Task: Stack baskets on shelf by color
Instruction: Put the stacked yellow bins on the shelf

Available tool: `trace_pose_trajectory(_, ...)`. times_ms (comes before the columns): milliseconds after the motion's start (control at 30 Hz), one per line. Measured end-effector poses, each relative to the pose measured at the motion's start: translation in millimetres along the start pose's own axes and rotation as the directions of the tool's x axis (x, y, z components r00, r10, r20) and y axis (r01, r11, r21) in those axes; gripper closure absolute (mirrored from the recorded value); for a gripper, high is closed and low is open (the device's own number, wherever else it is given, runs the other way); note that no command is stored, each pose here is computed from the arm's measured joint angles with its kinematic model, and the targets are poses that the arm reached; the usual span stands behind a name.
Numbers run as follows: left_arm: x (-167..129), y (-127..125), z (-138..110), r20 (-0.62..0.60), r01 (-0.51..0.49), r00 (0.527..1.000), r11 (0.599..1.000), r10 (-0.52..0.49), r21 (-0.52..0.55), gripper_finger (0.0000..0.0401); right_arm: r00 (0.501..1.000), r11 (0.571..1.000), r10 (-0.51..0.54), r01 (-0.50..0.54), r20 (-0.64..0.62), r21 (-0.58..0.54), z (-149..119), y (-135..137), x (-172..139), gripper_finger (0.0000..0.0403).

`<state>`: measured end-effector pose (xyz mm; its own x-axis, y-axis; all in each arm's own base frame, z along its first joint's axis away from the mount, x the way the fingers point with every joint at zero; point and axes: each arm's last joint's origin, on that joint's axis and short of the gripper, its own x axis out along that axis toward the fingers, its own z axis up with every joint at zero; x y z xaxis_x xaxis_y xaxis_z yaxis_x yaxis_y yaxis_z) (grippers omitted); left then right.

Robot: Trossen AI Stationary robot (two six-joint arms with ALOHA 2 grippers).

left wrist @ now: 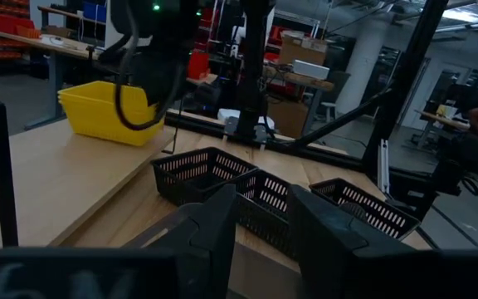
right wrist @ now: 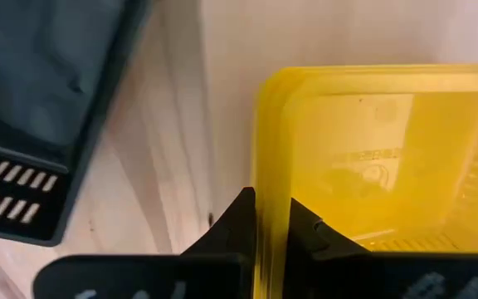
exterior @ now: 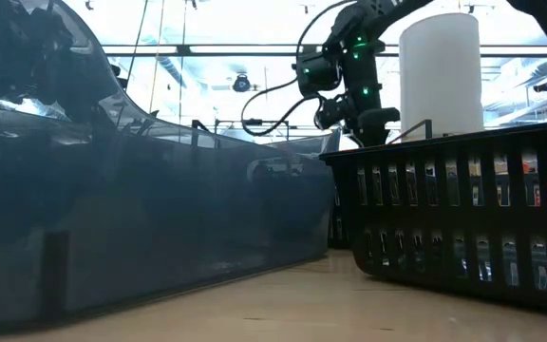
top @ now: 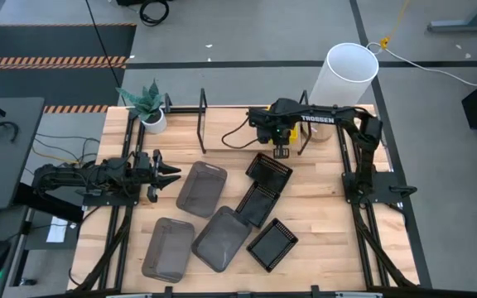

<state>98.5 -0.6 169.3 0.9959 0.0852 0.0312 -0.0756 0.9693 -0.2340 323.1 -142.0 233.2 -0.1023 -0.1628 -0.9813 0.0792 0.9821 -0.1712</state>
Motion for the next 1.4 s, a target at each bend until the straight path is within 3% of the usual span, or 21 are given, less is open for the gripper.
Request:
trace_pose_trajectory(333,0.0,0.0,0.1,0.0,0.0,1.0,1.0,0.0,0.0,0.0284,0.999,0.998,0.034,-0.034,0.0,0.046,-3.1,-6.7,1.5,0.0373)
trace_pose_trajectory(1167,0.0,0.0,0.1,0.0,0.0,1.0,1.0,0.0,0.0,0.0284,0.992,0.985,0.108,-0.098,-0.07,0.142,-10.7,-1.7,0.7,0.028)
trace_pose_trajectory(1400,0.0,0.0,0.1,0.0,0.0,1.0,1.0,0.0,0.0,0.0284,0.991,0.982,0.114,-0.101,-0.073,0.16,-11.3,-1.7,0.6,0.027)
